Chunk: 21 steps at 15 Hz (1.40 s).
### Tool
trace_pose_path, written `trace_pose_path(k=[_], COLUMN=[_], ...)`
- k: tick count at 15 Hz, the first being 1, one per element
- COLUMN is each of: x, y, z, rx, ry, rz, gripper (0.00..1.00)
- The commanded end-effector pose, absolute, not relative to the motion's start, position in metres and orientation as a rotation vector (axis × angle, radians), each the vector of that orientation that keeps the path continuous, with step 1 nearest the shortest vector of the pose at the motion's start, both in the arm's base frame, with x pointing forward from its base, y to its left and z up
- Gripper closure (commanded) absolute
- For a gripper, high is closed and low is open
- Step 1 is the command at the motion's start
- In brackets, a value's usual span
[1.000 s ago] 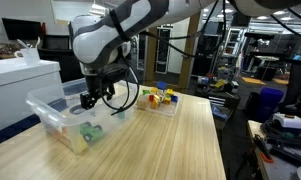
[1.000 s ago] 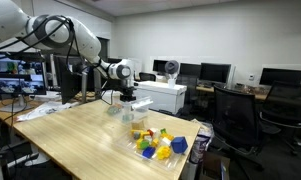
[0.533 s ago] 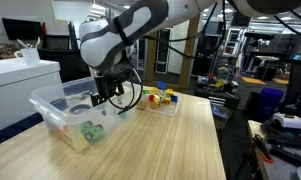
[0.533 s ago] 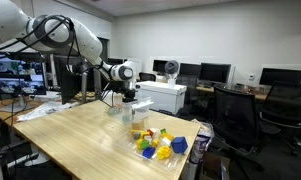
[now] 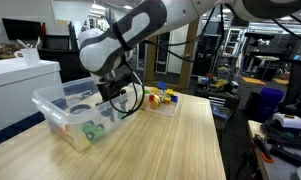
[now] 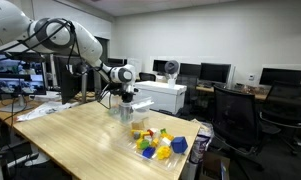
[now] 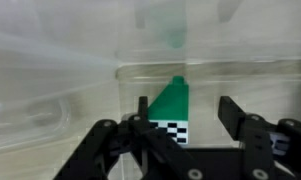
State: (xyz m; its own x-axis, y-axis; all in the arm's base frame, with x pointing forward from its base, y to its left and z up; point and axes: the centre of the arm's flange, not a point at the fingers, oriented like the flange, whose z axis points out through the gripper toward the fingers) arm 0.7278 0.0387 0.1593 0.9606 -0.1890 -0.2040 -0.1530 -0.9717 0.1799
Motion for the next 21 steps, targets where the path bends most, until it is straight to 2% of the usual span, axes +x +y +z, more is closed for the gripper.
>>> trace_pose_path(k=[1,5,9,14,17,19,21], x=[0.731,0.732,0.730,0.731,0.711,0.690,0.678], y=[0.042,0.046,0.055,0.041,-0.083,-0.176,-0.212], z=[0.164,0.177,0.209,0.301,0.378,0.334,0.272], rx=[2.973,3.001,3.033,3.052,3.040,2.977,2.889], ry=[-0.230,-0.188,-0.175,-0.141,-0.588,-0.887,-1.088], rz=[-0.290,-0.173,-0.125,-0.051,0.014,-0.018,-0.111], gripper=[0.56,0.89,0.89,0.89,0.89,0.89,0.89])
